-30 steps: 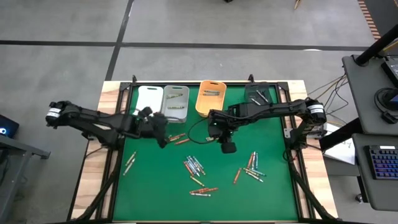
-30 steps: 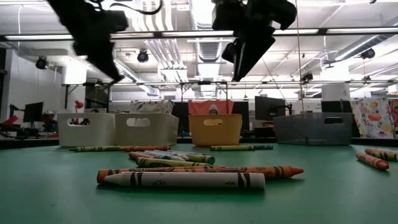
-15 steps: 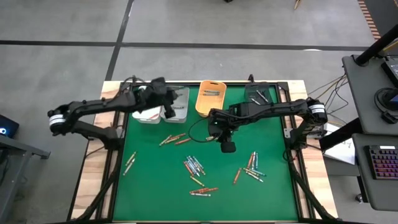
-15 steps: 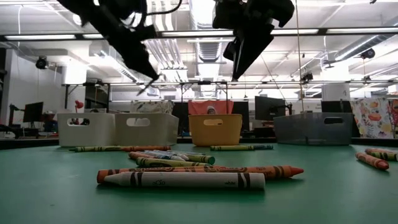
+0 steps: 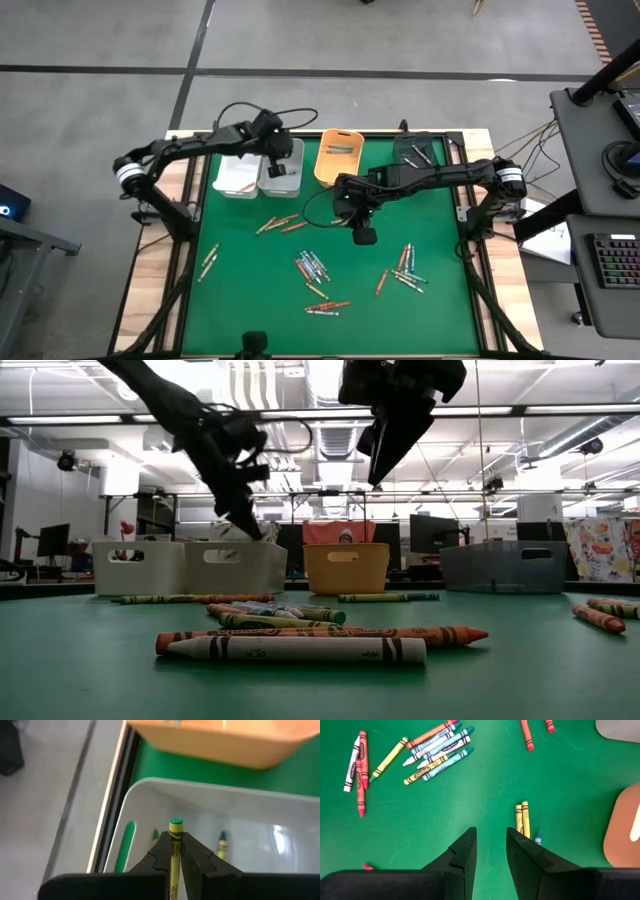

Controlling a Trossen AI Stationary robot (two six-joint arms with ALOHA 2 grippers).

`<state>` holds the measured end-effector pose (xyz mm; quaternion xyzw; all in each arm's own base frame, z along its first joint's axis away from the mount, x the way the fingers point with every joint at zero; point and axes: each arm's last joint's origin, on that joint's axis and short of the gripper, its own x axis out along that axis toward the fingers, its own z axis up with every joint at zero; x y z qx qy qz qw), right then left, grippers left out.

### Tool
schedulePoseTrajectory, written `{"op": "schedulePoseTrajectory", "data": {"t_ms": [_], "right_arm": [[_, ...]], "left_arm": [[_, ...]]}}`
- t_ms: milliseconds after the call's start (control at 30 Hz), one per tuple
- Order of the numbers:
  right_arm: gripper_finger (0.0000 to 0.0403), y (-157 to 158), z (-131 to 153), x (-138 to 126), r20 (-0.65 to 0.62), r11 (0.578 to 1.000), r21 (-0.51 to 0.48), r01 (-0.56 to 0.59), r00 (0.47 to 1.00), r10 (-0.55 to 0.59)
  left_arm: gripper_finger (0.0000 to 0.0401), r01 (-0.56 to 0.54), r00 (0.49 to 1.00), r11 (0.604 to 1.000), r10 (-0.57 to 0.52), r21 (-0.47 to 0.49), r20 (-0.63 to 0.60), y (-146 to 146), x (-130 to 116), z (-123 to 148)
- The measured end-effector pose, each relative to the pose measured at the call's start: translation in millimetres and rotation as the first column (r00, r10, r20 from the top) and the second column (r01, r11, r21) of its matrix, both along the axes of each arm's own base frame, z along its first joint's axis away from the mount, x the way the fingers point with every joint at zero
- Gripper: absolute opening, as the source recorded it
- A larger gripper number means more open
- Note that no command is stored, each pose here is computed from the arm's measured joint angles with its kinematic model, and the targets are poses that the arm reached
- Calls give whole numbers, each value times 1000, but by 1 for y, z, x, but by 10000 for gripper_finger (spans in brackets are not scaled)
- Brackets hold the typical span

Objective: Sort crayons
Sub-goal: Put the green crayon into the gray bin, then put the blue crayon into the yellow bin

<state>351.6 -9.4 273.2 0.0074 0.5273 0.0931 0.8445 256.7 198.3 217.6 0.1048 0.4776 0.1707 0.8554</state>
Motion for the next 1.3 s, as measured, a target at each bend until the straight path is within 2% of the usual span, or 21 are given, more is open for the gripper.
{"op": "schedulePoseTrajectory", "data": {"t_ms": [367, 600, 800, 900, 1067, 1300], "right_arm": [[93, 0, 0, 0, 0, 1000, 5, 12, 1000, -12], [93, 0, 0, 1, 6, 1000, 4, 10, 1000, -10], [93, 0, 1, 2, 17, 1000, 4, 11, 1000, -11], [93, 0, 1, 2, 12, 999, 14, 31, 999, -31], [93, 0, 0, 1, -23, 989, 62, 133, 991, -132], [93, 3, -1, -1, -73, 964, 109, 242, 969, -236]], "left_arm": [[14, -30, 993, 998, 23, -56, -115, 34, 9, -17], [45, -23, 978, 991, -4, -129, -207, 35, 12, -28], [65, -40, 974, 987, 4, -156, -225, 32, 11, -23], [68, -75, 977, 983, 39, -166, -209, 33, 12, -19], [68, -149, 983, 966, 122, -213, -136, 31, 13, -5], [68, -142, 987, 938, 160, -317, 29, 2, 3, 25]]}}
